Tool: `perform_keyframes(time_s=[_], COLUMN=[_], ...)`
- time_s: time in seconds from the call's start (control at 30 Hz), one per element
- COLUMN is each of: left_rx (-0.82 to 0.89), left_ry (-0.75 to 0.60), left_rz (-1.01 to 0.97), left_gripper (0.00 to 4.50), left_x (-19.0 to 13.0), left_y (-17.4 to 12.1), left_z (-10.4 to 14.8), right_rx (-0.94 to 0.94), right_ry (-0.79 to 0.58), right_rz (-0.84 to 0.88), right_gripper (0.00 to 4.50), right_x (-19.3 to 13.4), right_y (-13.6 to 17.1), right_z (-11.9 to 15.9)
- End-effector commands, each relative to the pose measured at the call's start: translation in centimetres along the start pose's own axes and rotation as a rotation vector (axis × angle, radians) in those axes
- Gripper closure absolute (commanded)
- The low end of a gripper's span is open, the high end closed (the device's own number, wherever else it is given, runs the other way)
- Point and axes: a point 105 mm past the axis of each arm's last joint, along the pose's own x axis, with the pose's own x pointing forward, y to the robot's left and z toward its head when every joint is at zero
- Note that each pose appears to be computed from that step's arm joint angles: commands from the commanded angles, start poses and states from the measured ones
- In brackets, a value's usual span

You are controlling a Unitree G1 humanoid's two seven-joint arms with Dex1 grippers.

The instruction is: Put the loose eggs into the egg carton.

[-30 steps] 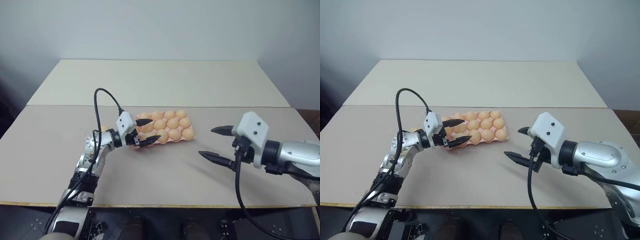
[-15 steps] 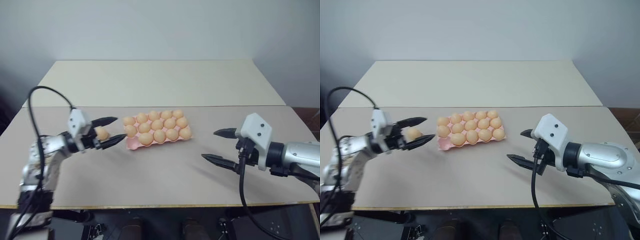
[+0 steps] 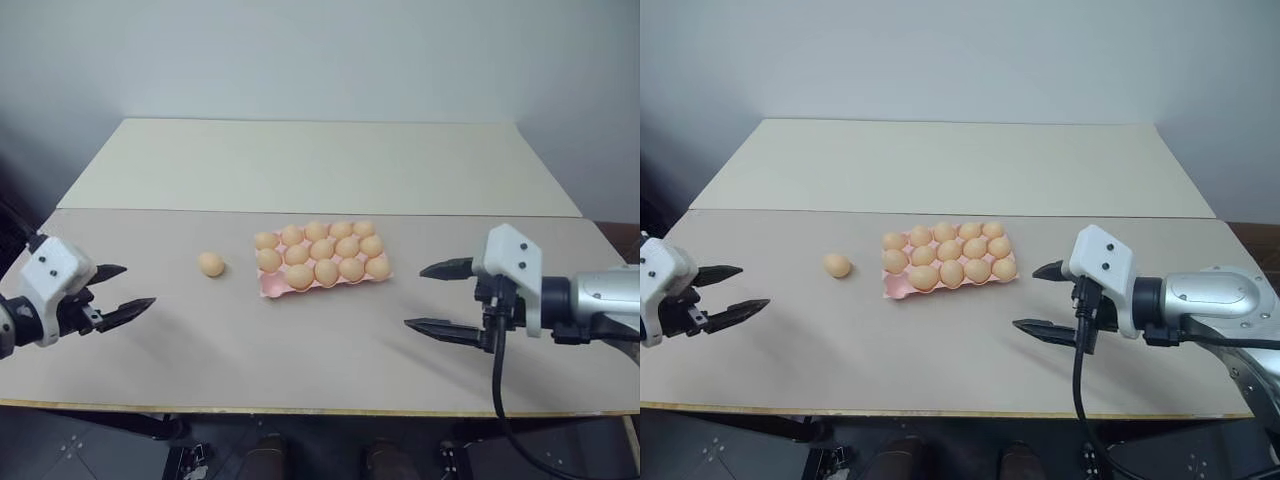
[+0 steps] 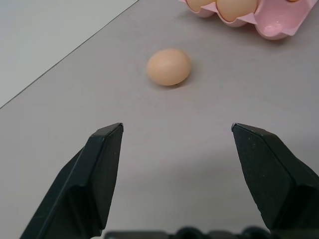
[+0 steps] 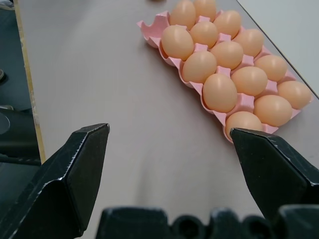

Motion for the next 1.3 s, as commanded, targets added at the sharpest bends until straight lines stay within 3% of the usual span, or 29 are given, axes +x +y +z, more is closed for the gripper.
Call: perform_keyframes(time_s=[0.03,0.27,0.5,1.2,1.3], left_rx=[0.0,-0.081,-0.108,-0.148,-0.163], left_ry=[-0.027,-0.08,-0.112,-0.017,-0.026], left_rz=[0.054,0.18,0.175,0.193,0.212], left_gripper=[0.72,0.72,0.72,0.72,1.59], left_x=[0.4,6.9,12.1,14.9,15.0], left_y=[0.2,1.2,0.2,-0.2,0.1], left_z=[1.1,2.5,3.1,0.2,0.0], right_rx=[-0.048,-0.053,-0.048,-0.026,-0.022], right_ry=[-0.011,-0.008,0.005,0.035,0.032], right_rz=[-0.006,-0.029,-0.067,-0.127,-0.135], right_gripper=[0.0,0.0,0.0,0.0,0.0], right_x=[-0.1,0.0,-0.3,-0.9,-0.9], right_y=[-0.2,-0.5,-0.5,-0.5,-0.6], right_z=[0.7,0.8,0.7,-0.1,-0.1])
